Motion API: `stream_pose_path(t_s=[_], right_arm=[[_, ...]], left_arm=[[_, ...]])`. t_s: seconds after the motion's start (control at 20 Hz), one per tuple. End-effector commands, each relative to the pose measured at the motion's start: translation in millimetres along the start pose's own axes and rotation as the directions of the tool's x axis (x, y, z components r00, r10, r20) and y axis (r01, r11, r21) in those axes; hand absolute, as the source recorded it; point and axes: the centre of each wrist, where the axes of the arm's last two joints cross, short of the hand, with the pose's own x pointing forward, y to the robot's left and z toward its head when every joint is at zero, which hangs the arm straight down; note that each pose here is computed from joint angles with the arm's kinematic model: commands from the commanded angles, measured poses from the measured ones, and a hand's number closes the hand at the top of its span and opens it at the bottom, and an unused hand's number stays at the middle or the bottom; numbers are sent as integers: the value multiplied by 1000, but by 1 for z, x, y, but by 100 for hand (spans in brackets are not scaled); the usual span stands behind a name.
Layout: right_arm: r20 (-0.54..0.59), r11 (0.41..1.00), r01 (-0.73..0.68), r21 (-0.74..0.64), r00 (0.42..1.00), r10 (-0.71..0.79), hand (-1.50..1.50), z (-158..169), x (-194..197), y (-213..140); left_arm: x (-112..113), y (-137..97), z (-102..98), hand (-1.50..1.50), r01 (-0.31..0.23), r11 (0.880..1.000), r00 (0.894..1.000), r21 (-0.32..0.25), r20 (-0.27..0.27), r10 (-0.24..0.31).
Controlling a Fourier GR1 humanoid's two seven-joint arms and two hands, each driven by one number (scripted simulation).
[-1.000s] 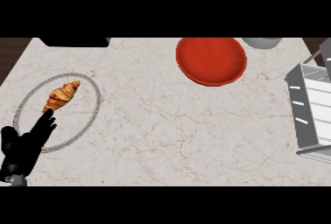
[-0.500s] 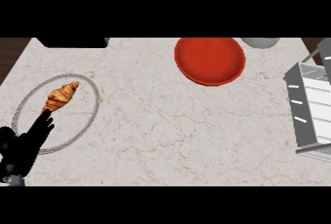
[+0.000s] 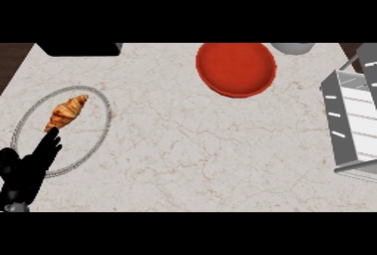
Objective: Pick the tomato from the tray and place it in the tiered basket
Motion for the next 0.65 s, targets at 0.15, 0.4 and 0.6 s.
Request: stream_pose_path(t_s=[0.15,0.4,0.6], right_arm=[[-121,936,351,-26,928,-352,-150,7,-69,-57],[-67,834,548,-59,832,-551,-150,28,-131,-90],[-51,789,613,46,790,-611,-150,50,-184,-93]], left_arm=[[-9,5,8,0,-9,1000,1000,19,-8,9],[-10,26,10,0,-9,998,1000,54,-19,10],[-13,12,7,0,-19,999,999,43,-25,20]])
